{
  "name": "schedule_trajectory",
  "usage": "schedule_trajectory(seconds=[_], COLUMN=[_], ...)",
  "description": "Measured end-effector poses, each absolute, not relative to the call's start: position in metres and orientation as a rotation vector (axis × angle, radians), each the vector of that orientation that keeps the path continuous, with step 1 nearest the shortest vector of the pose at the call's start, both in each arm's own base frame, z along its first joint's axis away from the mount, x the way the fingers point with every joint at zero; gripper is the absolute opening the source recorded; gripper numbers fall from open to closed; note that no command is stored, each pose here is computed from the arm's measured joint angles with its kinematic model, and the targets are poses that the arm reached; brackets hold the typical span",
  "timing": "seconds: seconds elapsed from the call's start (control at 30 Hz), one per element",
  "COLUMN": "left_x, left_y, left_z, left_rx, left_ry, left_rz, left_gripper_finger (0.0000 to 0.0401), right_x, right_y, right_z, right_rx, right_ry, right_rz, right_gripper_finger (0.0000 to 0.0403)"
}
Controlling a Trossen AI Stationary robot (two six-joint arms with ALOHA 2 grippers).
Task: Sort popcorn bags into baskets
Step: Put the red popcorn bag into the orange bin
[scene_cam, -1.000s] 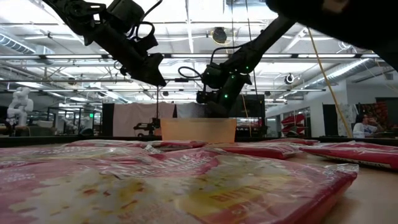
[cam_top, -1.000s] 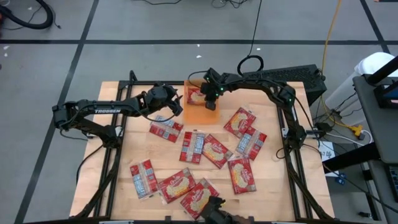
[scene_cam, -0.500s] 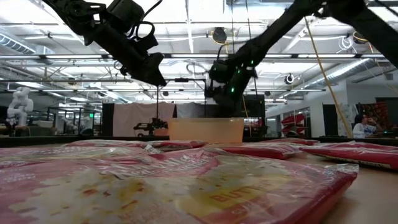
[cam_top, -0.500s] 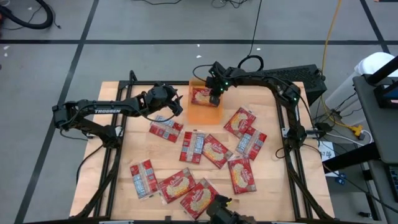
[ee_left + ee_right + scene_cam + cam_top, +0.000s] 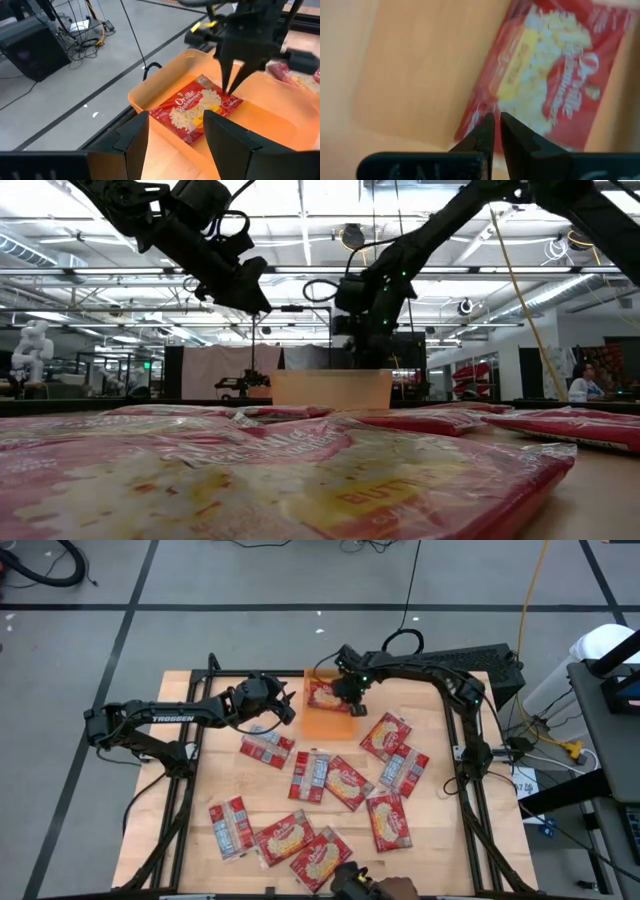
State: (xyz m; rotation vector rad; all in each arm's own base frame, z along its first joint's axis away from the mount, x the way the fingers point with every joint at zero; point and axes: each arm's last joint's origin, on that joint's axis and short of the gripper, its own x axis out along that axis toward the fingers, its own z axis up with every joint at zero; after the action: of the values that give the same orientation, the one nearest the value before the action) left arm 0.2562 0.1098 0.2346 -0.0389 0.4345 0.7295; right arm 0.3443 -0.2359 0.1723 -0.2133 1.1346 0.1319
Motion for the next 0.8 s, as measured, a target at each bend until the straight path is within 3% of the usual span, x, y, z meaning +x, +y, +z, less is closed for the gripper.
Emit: schedule_trajectory(seconds=[0.27, 0.8], left_x=[0.257, 0.256], left_y=[0.109, 0.109], left_z=[0.235, 0.235], left_rx=[-0.030, -0.005], left_ry=[0.437, 0.447], left_rz=[0.723, 0.719], left_gripper_finger=[0.0191, 0.0191], right_x=[0.355, 0.359], right_y=[-0.234, -0.252], right_z=[0.147, 0.152], right_rx=[-0.292, -0.452], right_ry=[1.202, 1.157], right_rz=[0.131, 0.034], right_gripper_finger=[0.0025, 0.0025])
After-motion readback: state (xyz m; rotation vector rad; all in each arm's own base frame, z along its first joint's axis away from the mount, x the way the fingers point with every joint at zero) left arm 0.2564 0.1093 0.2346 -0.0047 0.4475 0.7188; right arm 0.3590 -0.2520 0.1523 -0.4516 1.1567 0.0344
